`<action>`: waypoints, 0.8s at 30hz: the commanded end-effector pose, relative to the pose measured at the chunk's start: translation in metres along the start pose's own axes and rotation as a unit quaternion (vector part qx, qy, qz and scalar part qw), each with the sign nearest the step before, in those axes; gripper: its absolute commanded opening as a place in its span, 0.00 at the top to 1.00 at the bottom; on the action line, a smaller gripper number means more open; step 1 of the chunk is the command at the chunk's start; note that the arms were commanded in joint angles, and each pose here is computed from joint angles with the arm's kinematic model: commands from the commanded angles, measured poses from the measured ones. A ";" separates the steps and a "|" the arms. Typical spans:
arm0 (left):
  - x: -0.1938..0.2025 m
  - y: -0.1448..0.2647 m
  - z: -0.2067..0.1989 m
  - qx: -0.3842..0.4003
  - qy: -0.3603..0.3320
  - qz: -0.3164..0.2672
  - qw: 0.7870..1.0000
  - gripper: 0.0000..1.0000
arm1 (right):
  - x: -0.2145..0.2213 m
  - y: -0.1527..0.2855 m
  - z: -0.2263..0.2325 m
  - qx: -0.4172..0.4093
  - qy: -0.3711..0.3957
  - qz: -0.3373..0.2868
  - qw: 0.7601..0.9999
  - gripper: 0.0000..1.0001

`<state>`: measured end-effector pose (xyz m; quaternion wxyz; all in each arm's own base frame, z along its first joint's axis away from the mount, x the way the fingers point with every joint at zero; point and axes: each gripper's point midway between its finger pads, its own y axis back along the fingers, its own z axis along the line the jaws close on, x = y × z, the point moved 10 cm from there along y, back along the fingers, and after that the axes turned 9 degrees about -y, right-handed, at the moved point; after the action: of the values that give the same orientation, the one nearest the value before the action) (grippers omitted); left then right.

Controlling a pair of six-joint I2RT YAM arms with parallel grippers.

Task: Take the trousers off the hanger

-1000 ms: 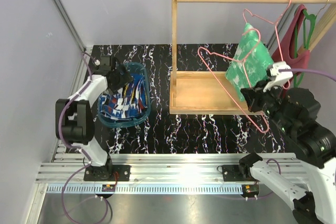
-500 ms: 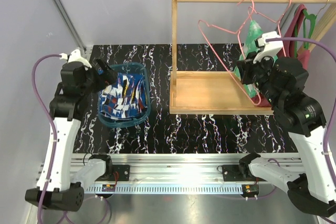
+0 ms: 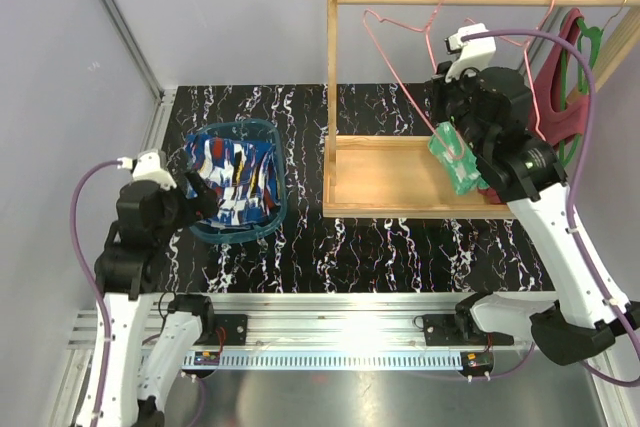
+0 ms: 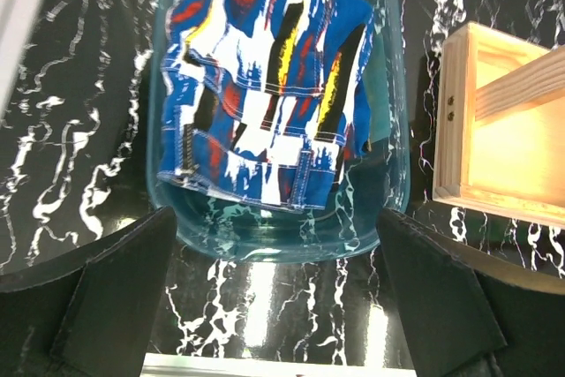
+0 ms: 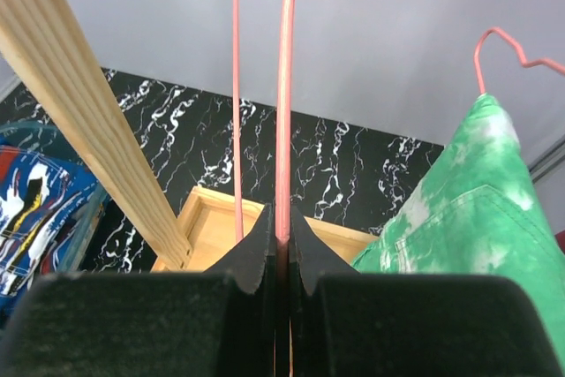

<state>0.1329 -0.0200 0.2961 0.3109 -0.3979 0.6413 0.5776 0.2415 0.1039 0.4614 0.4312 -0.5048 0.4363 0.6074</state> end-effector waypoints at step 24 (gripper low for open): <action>0.001 0.003 0.010 -0.047 -0.009 -0.070 0.996 0.01 | -0.008 0.079 -0.012 0.019 -0.076 0.006 0.997 0.01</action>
<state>0.1221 -0.0128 0.2918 0.3239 -0.4293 0.6052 0.5870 0.1881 0.0827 0.4663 0.4493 -0.4743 0.4090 0.6371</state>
